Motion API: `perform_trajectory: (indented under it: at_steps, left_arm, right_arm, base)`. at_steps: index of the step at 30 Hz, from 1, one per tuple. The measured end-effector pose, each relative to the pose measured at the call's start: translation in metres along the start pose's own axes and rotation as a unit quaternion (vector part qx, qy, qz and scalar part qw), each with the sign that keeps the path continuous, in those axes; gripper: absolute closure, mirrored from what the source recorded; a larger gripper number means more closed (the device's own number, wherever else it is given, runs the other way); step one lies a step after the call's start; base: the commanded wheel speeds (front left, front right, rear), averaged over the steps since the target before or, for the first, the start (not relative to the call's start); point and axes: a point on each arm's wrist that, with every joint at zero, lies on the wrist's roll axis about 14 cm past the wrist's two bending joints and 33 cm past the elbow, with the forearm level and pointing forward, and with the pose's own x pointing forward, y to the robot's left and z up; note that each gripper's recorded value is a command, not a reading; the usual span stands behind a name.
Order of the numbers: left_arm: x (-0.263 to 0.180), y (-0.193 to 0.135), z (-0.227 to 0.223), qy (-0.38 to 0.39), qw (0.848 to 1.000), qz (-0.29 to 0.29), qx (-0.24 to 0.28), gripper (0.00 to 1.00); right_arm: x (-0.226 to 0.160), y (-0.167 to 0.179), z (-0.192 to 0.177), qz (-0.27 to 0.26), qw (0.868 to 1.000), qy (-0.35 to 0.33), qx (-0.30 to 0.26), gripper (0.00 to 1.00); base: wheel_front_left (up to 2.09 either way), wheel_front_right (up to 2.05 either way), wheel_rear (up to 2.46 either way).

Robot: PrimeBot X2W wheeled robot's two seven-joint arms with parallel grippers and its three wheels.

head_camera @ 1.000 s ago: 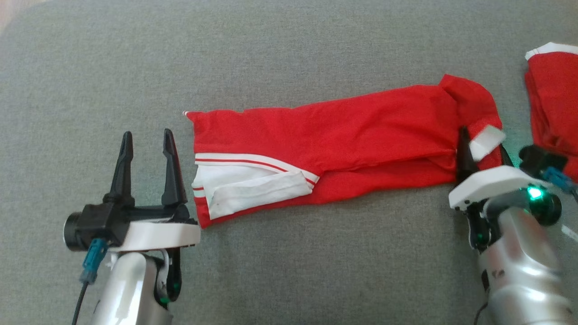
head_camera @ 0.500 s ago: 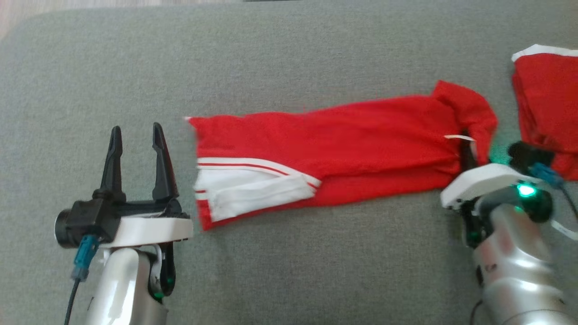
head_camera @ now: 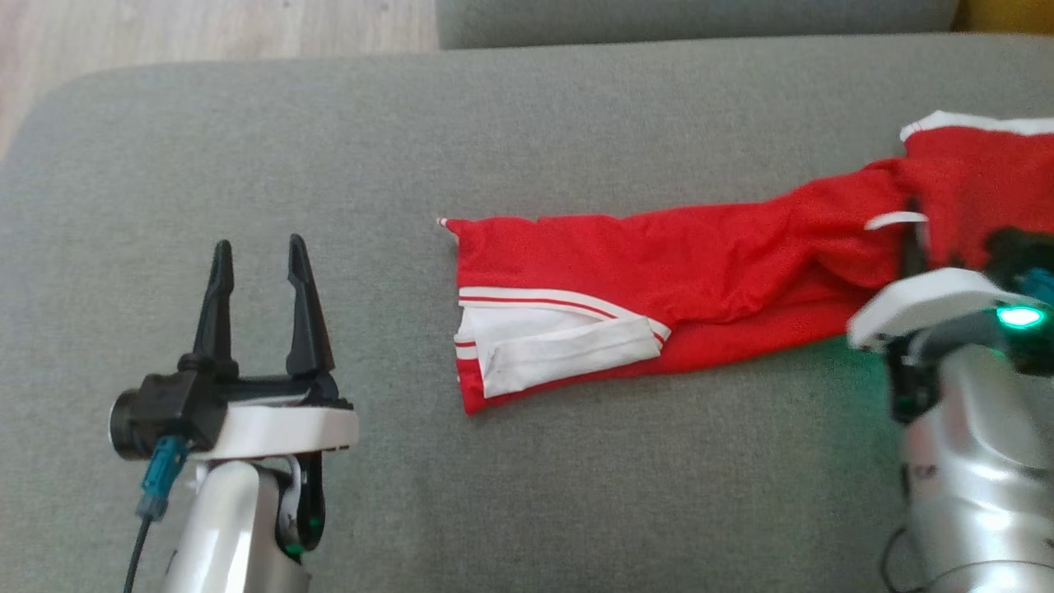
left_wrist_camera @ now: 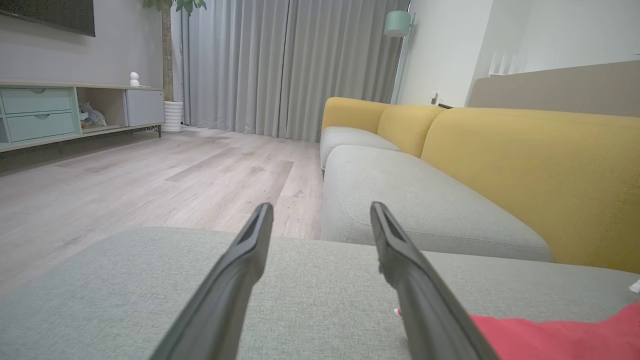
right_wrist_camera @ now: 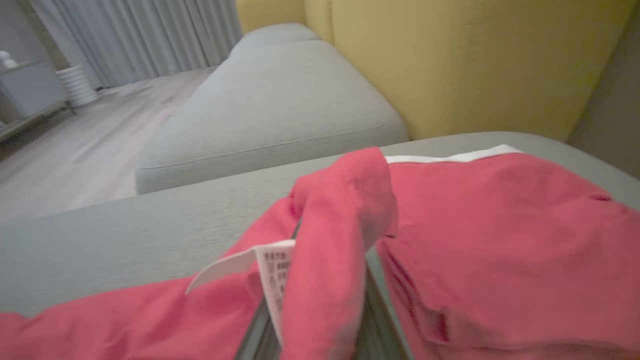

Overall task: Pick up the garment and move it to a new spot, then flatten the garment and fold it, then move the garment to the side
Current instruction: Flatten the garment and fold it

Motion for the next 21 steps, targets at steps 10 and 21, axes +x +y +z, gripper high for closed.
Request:
perform_trajectory:
  at_steps: [10,21]
  left_arm:
    - [-0.022,0.012,0.018,-0.018,1.000,0.019,0.005,0.00]
    - [-0.038,0.033,0.020,-0.016,0.999,0.050,0.009,0.00]
  right_arm:
    - [-0.016,0.138,0.045,0.199,0.978,-0.032,0.047,1.00]
    - [-0.057,0.244,0.000,0.357,0.933,0.036,0.024,1.00]
  base:
    - [0.00,0.00,0.00]
    - [0.00,0.00,0.00]
